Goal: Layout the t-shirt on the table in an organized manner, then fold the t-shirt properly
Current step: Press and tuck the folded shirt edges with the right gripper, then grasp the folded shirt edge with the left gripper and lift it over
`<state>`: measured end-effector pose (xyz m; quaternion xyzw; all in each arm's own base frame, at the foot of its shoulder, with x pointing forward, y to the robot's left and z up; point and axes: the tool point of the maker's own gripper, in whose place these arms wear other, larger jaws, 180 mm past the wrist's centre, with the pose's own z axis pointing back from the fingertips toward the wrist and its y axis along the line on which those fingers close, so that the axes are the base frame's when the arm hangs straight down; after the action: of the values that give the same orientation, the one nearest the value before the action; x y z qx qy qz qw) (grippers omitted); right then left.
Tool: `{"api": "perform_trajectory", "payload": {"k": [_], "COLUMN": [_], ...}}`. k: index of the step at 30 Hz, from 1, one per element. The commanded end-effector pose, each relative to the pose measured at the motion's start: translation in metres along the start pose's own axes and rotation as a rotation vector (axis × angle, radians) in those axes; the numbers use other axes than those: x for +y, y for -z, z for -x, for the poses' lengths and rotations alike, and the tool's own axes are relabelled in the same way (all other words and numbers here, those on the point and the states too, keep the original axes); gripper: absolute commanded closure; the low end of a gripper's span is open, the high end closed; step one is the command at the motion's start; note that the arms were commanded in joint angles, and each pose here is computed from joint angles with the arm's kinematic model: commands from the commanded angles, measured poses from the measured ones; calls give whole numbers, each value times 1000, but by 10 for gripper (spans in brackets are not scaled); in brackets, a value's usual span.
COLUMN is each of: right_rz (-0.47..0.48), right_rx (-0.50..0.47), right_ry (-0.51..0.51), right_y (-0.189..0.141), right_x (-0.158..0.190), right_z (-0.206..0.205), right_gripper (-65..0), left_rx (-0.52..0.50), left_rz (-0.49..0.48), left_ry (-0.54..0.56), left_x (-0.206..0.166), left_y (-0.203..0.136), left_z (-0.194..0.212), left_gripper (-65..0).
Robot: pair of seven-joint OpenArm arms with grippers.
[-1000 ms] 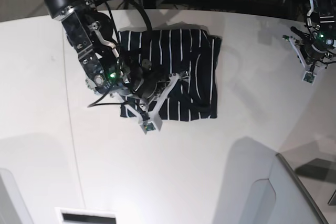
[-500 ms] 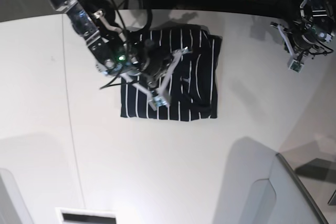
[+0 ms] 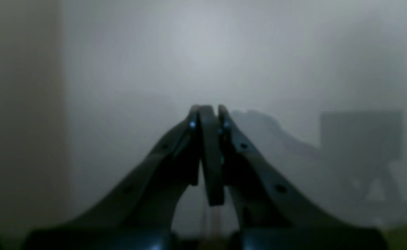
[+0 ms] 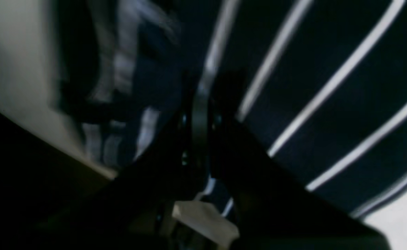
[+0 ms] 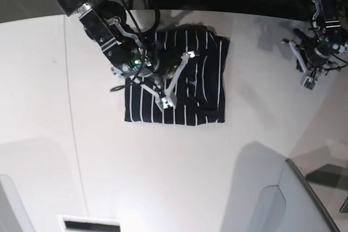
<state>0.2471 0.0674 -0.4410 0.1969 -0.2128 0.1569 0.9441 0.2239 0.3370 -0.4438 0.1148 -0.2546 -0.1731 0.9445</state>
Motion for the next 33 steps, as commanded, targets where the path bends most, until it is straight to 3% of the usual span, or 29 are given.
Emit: {"api": "perform_trajectory", "payload": {"k": [1,4,11,13,18,20,22,26,33], "right_rz": [-19,-5,182,227,290,301,301,303,302], "right_rx": [-61,-99,-168,-179,-163,-159,-154,-151,-147], "right_ry": [-17,-31,190,217,259,277,281,281,281], "right_y": [-11,-35,-72,-82,-93,-95,-94,-93,-93], "right_x": [6,-4,-111,-133,-163,-168,-169,-169,-169], "right_z": [-22,-35,-42,-39,-20,-15,-12,-11,-9], "right_gripper": [-6,-6,-3,-3,-3,-3,-3,-3,-3], "left_rx": [-42,-99,-216,-189,-236,-282,-288,-308,-272], "left_rz": [-23,-19,5,10,98,182,281,467,621], "left_ry": [5,1,-40,-50,-149,-227,-271,-341,-376], "left_x": [9,-1,-30,-32,-36,-38,-51,-86,-146], "left_y": [-3,-6,-14,-12,-18,-23,-24,-24,-15], "left_z": [-15,-37,-80,-78,-89,-96,-97,-105,-107], "left_gripper": [0,0,0,0,-370,-530,-630,-650,-650]}}
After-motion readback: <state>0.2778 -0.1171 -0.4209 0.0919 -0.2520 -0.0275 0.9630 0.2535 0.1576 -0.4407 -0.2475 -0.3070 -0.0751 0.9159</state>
